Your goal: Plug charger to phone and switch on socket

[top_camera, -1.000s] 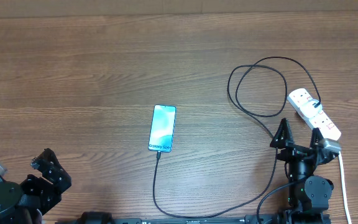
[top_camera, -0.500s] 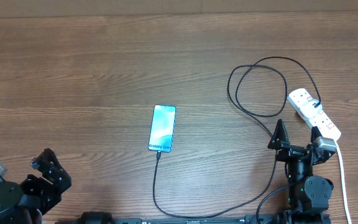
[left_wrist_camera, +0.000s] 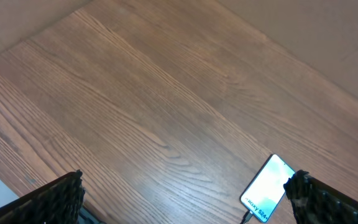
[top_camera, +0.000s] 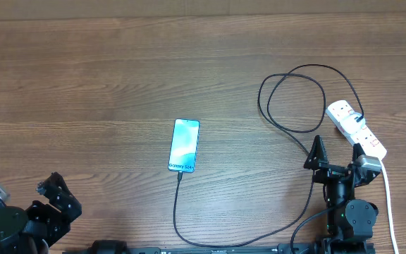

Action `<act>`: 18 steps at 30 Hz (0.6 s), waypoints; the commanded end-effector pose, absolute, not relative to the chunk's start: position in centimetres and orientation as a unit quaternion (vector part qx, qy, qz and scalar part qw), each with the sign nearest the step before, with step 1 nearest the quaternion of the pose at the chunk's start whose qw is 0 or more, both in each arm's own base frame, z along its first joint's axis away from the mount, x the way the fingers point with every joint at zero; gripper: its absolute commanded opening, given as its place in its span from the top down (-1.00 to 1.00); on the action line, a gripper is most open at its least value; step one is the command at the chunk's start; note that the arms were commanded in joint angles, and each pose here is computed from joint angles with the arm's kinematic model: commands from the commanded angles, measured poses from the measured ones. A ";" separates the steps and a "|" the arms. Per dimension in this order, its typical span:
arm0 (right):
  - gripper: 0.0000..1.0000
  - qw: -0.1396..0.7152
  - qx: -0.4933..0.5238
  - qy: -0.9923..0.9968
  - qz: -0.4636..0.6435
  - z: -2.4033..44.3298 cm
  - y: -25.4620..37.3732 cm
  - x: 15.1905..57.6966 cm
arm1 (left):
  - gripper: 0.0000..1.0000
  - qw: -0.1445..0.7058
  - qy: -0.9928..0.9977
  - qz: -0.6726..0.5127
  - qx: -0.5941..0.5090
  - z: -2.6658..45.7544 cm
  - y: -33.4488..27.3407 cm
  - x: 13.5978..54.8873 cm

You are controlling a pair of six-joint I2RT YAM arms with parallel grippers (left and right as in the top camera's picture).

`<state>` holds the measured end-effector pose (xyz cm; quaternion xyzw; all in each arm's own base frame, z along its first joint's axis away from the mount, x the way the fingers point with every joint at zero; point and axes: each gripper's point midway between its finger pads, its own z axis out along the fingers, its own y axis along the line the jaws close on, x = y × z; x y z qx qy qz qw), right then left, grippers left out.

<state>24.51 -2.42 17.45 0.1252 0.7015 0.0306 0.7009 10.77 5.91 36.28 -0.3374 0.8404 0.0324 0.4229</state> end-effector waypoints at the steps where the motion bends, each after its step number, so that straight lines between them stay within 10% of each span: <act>1: -1.00 0.703 0.120 0.700 0.028 17.3 -2.4 24.5 | -0.99 0.431 0.824 0.016 -0.367 36.2 6.0 10.5; 18: -1.00 0.703 0.120 0.700 0.028 17.3 -2.4 24.5 | -0.99 0.579 0.770 -0.085 -0.253 26.0 2.8 15.1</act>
